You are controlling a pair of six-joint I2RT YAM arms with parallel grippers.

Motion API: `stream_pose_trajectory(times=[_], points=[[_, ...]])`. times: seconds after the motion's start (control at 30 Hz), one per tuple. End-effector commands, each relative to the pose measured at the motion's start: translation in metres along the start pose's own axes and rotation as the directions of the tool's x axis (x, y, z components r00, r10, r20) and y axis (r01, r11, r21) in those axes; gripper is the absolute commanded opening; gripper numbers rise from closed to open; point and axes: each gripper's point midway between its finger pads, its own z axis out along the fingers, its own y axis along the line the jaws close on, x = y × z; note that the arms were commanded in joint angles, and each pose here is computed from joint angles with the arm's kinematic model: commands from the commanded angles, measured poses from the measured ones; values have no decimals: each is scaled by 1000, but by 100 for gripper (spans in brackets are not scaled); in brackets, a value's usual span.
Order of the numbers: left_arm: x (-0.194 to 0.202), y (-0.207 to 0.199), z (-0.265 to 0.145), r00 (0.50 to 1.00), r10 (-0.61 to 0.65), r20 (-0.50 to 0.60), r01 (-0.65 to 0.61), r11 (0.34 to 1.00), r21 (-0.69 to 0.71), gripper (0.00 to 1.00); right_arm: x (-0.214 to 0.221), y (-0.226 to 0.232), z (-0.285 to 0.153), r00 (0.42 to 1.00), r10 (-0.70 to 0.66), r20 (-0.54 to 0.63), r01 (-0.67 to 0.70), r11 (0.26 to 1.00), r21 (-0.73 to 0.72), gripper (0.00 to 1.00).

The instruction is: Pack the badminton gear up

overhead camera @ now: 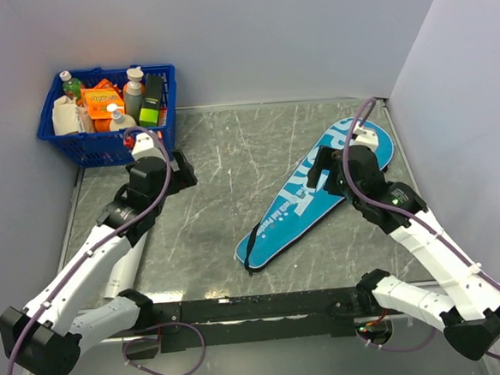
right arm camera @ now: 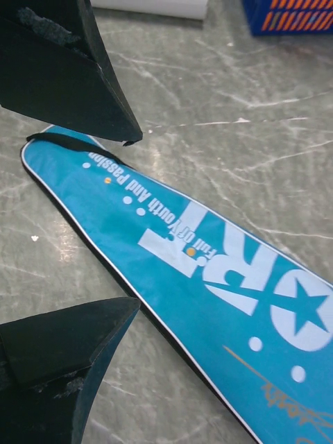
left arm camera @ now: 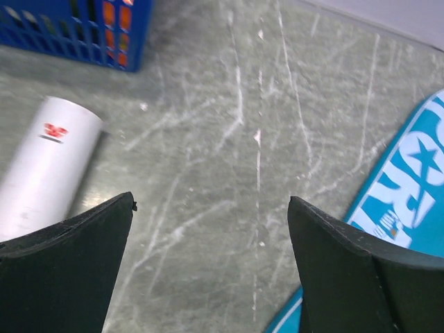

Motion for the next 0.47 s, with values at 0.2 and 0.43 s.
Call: stream_pose_trajectory(times=[0.2,0.43], points=[[-38,25,-24,987,126,95,-115,987,-114,96,-8,-8,-9,999,-36,31,36,999,16,100],[-56,20,-48,987,94,132,-85,994,-73,96,-15,-5,-21,997,-46,64,48,998,-36,100]])
